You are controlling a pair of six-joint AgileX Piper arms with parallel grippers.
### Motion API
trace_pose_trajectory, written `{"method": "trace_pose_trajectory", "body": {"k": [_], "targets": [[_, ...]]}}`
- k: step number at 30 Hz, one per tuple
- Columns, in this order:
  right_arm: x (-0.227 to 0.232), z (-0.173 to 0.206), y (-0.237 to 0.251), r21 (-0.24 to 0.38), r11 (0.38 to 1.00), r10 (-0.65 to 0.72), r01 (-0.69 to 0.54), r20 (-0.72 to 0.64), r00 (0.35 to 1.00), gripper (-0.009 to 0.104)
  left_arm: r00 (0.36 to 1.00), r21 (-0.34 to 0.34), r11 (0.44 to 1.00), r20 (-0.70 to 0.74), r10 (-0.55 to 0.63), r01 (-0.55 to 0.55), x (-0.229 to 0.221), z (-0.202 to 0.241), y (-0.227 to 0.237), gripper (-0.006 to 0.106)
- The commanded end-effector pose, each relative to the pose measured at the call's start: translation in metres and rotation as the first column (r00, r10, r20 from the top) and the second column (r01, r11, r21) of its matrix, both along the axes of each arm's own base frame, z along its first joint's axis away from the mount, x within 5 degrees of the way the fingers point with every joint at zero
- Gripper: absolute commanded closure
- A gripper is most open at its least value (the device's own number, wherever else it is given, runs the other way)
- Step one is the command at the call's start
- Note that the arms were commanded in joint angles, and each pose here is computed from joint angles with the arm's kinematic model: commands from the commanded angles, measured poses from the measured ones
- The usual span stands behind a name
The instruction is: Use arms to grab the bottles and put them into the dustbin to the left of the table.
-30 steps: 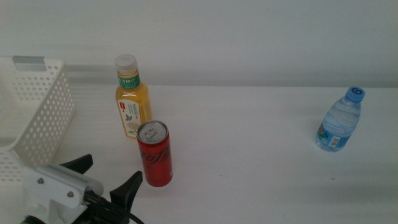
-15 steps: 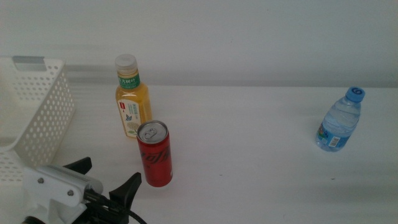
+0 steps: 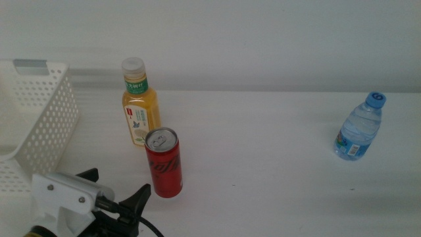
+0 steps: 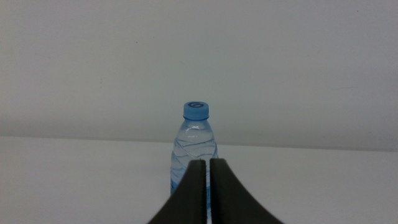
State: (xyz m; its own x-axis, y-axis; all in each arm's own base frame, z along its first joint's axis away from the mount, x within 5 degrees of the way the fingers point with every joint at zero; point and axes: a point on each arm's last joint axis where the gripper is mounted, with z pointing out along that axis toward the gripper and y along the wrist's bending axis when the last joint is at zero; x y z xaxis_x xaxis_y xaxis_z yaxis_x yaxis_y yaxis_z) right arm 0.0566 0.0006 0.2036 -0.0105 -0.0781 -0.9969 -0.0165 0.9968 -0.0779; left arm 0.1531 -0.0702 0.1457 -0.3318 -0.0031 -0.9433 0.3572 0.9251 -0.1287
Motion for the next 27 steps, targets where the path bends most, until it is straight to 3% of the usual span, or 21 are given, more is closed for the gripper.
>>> {"method": "trace_pose_trajectory", "body": {"k": [1,15,27], "targets": [[-0.001,-0.009,0.000,-0.010,1.000,-0.005,0.005,0.010,1.000,0.097,1.000,0.005,1.000,-0.010,-0.012,0.012,0.001,-0.003,-0.002,0.007],[-0.001,-0.009,0.000,-0.010,1.000,-0.005,0.005,0.010,1.000,0.097,0.998,-0.047,0.999,0.057,-0.008,0.011,0.013,-0.015,-0.009,0.007],[-0.001,-0.009,0.000,-0.010,1.000,-0.005,0.005,0.010,1.000,0.097,0.997,-0.044,0.997,0.053,-0.060,0.062,0.031,-0.018,-0.023,0.007]]}}
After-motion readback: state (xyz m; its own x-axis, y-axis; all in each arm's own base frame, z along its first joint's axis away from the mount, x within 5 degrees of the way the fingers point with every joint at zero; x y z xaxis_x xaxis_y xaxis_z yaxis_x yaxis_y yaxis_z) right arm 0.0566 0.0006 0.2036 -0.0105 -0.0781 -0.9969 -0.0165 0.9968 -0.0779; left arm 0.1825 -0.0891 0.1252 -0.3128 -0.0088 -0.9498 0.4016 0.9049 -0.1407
